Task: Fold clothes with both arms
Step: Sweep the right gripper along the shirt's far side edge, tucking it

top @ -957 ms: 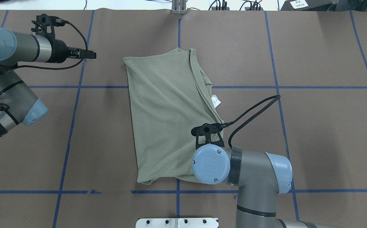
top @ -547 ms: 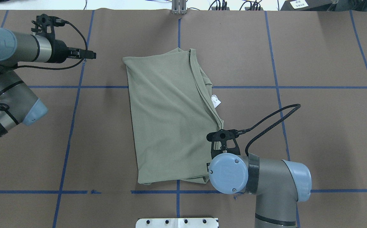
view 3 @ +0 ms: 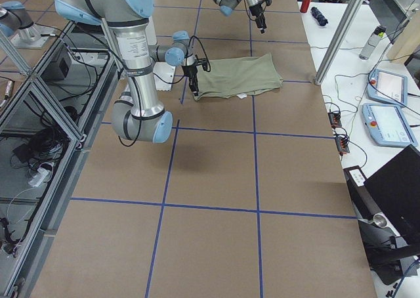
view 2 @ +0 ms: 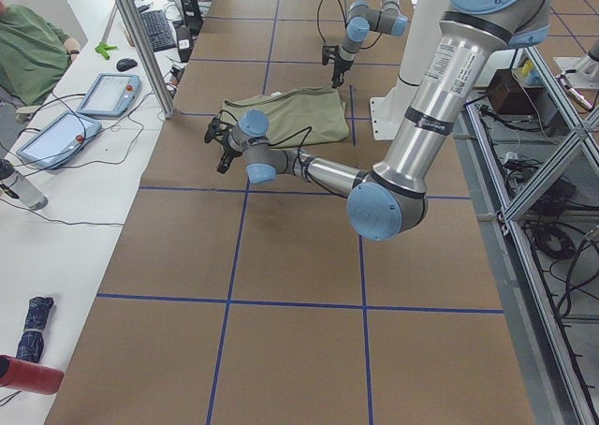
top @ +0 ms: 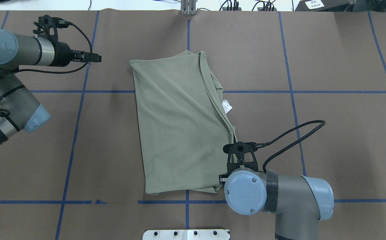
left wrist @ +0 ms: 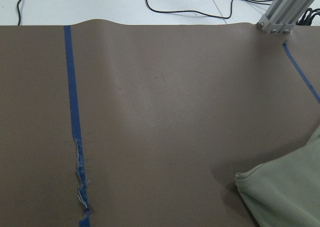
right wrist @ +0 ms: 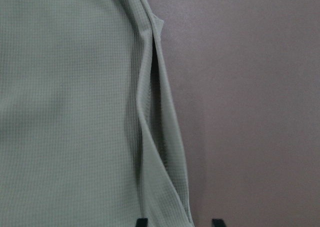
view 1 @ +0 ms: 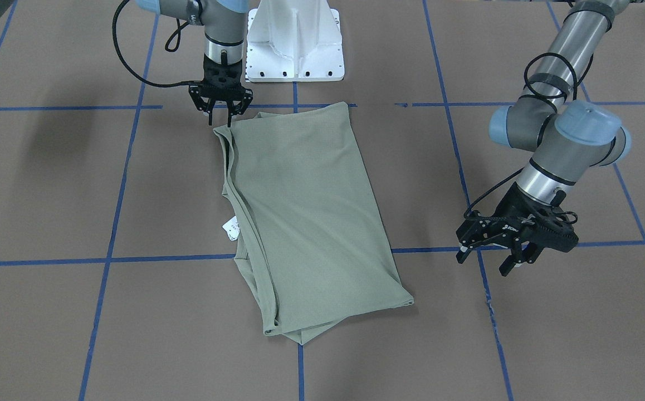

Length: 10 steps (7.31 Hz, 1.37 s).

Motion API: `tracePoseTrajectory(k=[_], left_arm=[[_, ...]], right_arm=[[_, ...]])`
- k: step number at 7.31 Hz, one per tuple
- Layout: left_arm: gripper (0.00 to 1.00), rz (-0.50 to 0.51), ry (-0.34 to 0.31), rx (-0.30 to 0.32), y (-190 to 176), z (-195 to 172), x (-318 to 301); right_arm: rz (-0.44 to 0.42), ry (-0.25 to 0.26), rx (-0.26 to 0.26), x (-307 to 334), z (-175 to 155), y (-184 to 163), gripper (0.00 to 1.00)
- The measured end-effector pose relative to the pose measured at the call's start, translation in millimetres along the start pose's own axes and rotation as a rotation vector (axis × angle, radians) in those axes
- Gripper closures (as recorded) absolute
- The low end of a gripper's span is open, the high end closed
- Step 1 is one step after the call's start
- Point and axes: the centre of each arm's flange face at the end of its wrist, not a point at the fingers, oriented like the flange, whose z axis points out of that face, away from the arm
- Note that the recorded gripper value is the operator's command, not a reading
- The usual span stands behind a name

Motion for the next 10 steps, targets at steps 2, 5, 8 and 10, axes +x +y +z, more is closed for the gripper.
tracePoseTrajectory(k=[2, 5, 8, 10], left_arm=[[0.0, 0.0, 0.001, 0.001, -0.1, -0.3, 0.7], [0.0, 0.0, 0.002, 0.001, -0.3, -0.7, 1.2], [0.0, -0.007, 0.006, 0.0, 0.3, -0.6, 3.0], [0.0, -0.011, 0.011, 0.001, 1.4, 0.1, 5.2]], right_arm=[[0.0, -0.036, 0.014, -0.7, -11.2, -8.4, 0.0], [0.022, -0.117, 0.081, -11.3, -21.2, -97.0, 0.0], [0.028, -0.053, 0.089, -43.4, 4.2, -222.5, 0.0], [0.004, -0.03, 0.087, -54.2, 49.9, -252.6, 0.0]])
